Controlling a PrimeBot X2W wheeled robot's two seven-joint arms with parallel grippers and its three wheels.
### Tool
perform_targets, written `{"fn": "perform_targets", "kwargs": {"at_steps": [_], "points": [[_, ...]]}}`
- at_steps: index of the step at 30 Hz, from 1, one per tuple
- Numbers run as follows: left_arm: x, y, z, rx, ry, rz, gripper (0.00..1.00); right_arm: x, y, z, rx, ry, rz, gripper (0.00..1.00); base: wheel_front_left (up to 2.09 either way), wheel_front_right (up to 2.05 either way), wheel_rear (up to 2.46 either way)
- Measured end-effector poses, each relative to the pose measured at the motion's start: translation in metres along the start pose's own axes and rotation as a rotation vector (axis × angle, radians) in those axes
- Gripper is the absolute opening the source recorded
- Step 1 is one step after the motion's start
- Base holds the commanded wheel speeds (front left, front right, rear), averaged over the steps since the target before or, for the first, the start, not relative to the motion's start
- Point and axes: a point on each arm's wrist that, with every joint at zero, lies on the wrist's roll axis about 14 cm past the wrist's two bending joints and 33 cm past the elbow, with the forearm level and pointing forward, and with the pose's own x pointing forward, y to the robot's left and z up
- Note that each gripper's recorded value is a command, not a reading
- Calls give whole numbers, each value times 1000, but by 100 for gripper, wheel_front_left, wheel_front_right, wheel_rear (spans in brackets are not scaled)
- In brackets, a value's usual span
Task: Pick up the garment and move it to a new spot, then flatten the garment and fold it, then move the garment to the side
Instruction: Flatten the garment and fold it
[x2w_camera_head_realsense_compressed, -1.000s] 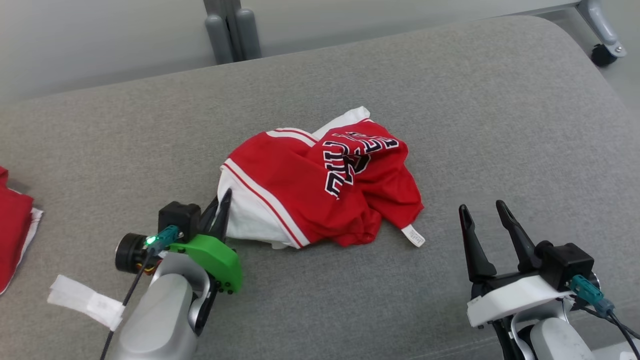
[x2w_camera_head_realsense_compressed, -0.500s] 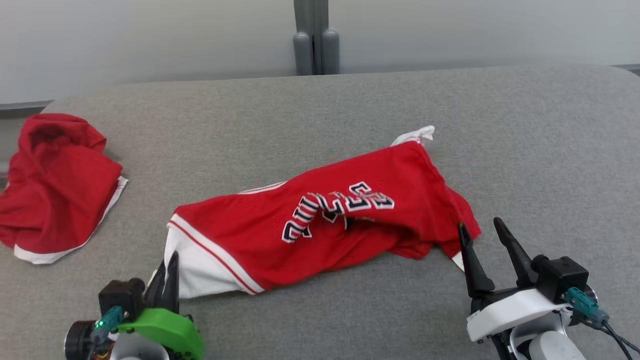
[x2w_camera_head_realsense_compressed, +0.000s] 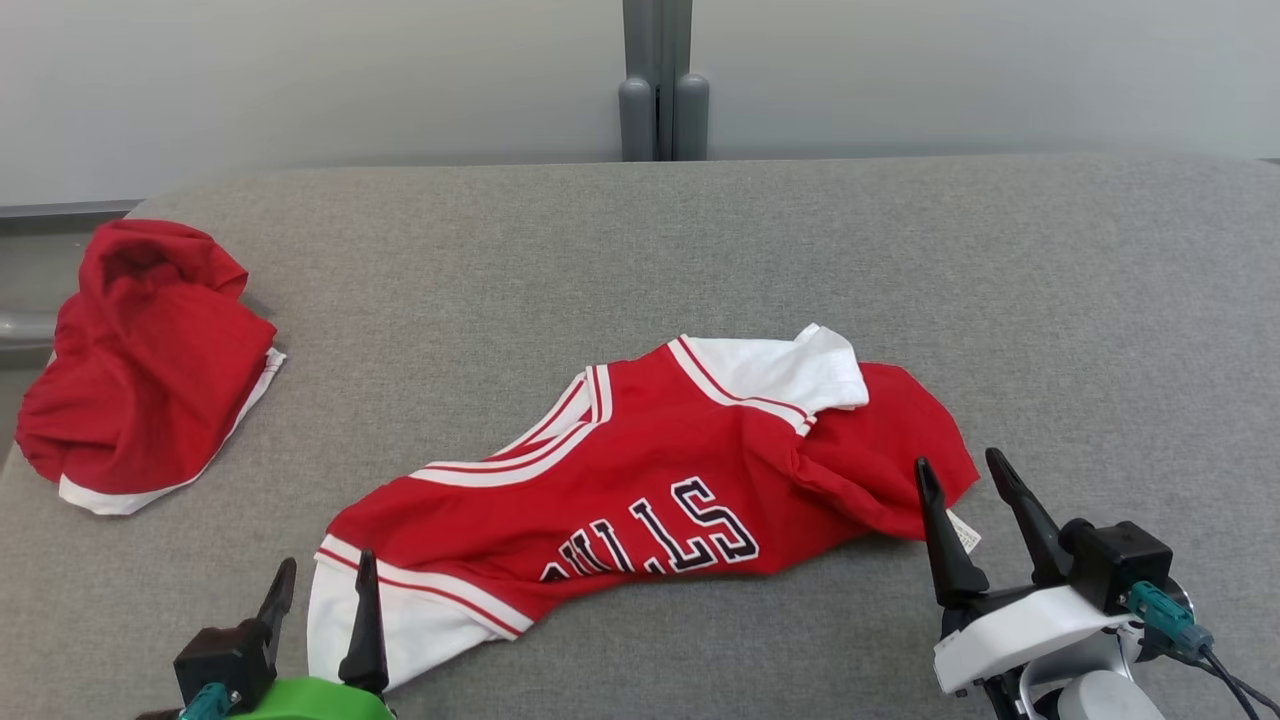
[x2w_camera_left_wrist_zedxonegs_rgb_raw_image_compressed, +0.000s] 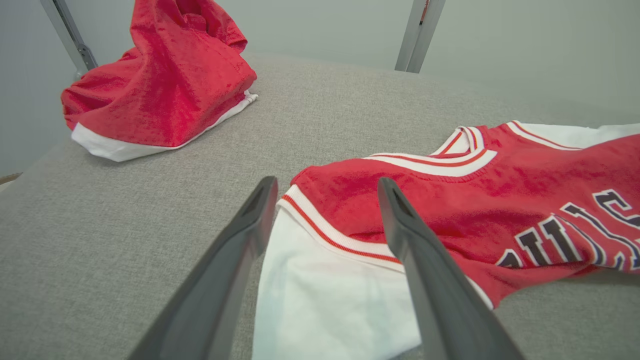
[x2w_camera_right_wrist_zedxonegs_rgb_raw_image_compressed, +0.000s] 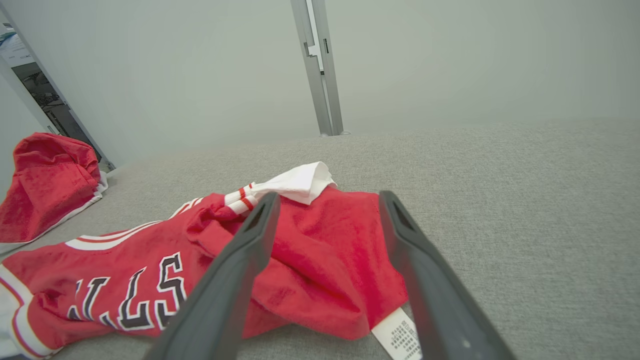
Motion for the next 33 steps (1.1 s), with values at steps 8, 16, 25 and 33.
{"fn": "perform_targets", "kwargs": {"at_steps": [8,16,25,33], "points": [[14,-13,40,4,-159,-29,100,-6,-6,1,0,-3,-24,100,0,0,0],[20,-22,70,8,-262,-36,100,-13,-13,0,1,4,-48,100,0,0,0],[17,-14,78,24,-298,-15,100,-7,18,-10,-21,42,78,100,0,0,0],[12,-6,75,22,-297,5,100,6,47,-36,-73,139,222,100,0,0,0]]}}
